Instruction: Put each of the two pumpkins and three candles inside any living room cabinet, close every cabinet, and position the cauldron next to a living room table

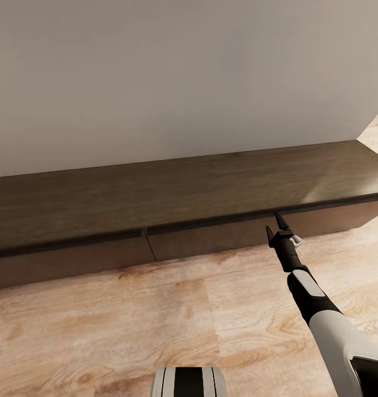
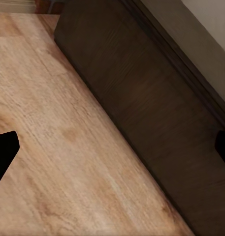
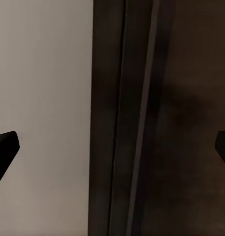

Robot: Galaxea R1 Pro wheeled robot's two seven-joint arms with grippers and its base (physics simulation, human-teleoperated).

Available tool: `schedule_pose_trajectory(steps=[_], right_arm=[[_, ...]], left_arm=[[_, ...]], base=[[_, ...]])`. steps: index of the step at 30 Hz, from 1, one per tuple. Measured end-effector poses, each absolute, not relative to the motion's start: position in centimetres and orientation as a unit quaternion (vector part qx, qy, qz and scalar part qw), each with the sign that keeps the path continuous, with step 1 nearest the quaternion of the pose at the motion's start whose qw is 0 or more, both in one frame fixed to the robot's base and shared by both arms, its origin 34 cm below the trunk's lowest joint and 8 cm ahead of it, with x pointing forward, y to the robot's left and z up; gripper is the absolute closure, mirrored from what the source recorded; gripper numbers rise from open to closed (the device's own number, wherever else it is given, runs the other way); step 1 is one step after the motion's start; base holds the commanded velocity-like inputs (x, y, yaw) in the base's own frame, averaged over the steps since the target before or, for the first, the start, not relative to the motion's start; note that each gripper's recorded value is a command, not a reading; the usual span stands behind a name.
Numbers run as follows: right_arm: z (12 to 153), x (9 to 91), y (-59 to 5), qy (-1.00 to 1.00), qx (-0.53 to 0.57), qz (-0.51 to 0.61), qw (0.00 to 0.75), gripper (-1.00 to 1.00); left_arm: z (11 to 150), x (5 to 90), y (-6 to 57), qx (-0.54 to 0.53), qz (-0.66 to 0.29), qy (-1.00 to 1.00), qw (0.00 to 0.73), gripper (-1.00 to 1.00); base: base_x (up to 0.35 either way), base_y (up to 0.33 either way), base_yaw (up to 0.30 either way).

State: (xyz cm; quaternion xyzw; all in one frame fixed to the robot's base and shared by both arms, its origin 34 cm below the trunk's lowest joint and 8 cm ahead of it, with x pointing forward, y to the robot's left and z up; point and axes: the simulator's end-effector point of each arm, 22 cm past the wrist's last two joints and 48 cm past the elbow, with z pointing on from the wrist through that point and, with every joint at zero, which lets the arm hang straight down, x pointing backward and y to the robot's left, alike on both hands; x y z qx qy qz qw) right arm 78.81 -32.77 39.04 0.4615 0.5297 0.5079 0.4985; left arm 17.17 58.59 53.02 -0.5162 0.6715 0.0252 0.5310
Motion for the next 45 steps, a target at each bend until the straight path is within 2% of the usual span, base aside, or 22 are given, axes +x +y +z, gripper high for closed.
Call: schedule_pose_trajectory(steps=[45], right_arm=[[37.3,78.5,-32.8,0.535,0.468,0.502,0.492,-1.0]], left_arm=[[52.8,17.0,58.5,-0.517,0.034,0.676,0.524,-1.0]], base=[[0.032,0.0,0.0]])
